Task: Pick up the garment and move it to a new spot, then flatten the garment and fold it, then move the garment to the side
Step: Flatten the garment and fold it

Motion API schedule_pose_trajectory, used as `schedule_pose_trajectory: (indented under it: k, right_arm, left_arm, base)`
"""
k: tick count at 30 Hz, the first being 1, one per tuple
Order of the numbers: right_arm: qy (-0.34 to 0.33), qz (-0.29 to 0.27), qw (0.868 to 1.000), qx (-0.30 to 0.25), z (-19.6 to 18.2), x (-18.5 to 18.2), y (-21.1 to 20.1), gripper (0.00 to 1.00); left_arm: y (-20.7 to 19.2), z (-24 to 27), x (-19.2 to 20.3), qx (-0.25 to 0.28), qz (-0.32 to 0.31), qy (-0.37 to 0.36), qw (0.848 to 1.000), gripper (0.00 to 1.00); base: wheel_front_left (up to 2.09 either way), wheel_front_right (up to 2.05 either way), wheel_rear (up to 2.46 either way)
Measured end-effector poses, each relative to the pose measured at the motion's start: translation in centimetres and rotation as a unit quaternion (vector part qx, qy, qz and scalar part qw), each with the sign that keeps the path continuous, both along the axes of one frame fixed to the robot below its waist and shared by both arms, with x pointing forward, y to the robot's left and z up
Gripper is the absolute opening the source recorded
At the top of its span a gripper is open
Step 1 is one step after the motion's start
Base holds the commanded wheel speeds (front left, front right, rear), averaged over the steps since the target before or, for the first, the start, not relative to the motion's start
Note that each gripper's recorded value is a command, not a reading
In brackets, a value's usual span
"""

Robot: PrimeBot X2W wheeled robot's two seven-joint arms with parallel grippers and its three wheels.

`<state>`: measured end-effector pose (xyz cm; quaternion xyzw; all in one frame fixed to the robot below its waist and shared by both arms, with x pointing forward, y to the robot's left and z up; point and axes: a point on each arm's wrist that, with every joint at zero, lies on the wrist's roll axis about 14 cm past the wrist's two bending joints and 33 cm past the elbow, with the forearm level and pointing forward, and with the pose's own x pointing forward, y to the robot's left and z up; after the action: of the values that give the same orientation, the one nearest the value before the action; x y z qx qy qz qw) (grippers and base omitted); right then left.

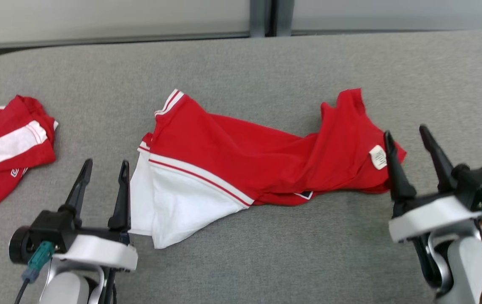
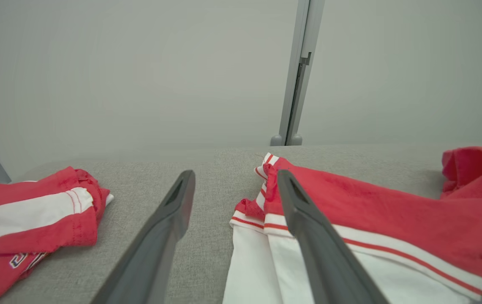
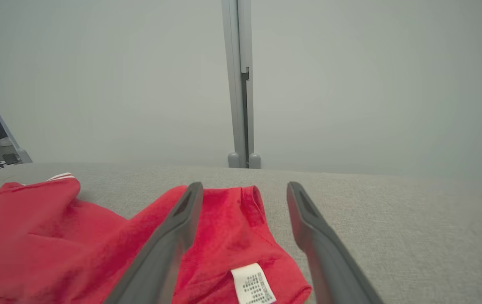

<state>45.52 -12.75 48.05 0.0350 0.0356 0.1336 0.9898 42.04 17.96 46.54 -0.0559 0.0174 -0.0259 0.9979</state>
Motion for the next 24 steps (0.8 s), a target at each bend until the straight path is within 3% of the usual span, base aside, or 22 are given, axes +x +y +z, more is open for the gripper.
schedule_pose_trajectory:
  k: [9, 24]
  right_arm:
    - [0.017, -0.031, 0.999, 0.013, 1.0, -5.3, -1.5, 1.0]
    - [0.009, -0.033, 0.999, 0.018, 2.1, -5.9, -1.3, 1.0]
  left_arm:
    - [-0.4, -0.1, -2.6, -0.007, -0.002, 0.013, 1.0, 1.0]
    - [-0.7, -0.4, -3.0, -0.007, -0.007, 0.03, 0.999, 1.0]
  base:
    - [0.0, 0.0, 0.0]
    - [0.0, 0.0, 0.0]
